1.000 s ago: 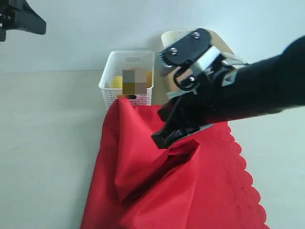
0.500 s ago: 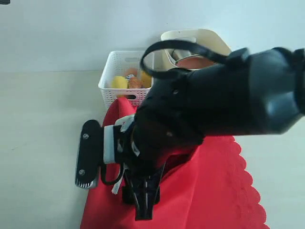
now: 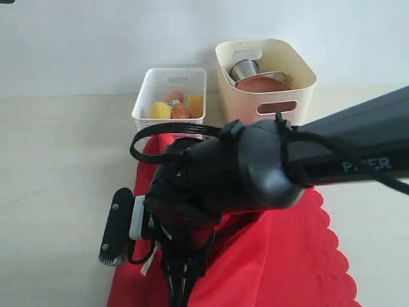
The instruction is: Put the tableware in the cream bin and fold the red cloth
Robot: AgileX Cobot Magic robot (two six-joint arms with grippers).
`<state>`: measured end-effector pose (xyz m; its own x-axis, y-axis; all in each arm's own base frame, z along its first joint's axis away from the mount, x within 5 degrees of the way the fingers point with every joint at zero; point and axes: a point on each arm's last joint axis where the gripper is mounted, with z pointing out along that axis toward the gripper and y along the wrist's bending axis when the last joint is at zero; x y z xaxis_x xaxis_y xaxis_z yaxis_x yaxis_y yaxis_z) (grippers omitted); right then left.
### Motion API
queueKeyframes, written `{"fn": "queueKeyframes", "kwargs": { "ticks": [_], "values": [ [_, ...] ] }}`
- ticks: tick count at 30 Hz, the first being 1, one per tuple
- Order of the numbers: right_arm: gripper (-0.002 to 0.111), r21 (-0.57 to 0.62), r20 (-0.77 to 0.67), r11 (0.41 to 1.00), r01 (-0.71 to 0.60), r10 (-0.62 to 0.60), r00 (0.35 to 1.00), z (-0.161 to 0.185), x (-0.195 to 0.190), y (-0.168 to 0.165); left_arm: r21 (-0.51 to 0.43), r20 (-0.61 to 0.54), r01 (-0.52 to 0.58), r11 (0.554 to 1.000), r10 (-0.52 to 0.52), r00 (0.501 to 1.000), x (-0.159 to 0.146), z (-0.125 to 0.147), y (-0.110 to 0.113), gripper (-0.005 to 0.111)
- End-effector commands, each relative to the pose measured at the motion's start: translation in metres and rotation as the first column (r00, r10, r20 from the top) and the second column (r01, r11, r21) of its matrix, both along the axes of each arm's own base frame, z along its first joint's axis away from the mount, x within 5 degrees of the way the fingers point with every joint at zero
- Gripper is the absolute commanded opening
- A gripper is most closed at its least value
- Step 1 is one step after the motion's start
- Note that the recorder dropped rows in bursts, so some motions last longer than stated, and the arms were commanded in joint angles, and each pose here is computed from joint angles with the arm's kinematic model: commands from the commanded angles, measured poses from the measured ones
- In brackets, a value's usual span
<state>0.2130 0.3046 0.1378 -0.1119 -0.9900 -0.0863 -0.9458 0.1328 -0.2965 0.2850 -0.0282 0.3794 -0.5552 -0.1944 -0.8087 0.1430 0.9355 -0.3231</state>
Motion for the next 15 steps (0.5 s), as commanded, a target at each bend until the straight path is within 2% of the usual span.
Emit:
{"fn": "queueKeyframes", "kwargs": {
  "ticks": [1, 2, 7, 15],
  "values": [
    [0.007, 0.027, 0.088, 0.983, 0.180, -0.182, 0.979, 0.019, 0.009, -0.002, -0.017, 0.006, -0.003, 1.000, 0.004, 1.000, -0.002, 0.001, 0.000, 0.084],
    [0.000, 0.027, 0.094, 0.977, 0.212, -0.213, 0.972, 0.024, 0.010, -0.004, -0.017, 0.006, -0.003, 1.000, 0.004, 1.000, -0.002, 0.001, 0.000, 0.084],
    [0.000, 0.033, 0.117, 0.961, 0.274, -0.276, 0.954, 0.053, 0.009, -0.016, -0.017, 0.006, -0.003, 1.000, 0.004, 1.000, -0.002, 0.001, 0.000, 0.084],
    [0.000, 0.234, 0.087, 0.863, 0.449, -0.478, 0.874, 0.098, 0.040, -0.054, -0.019, -0.007, 0.004, 1.000, -0.004, 1.000, -0.002, 0.000, -0.001, 0.084]
  ]
}}
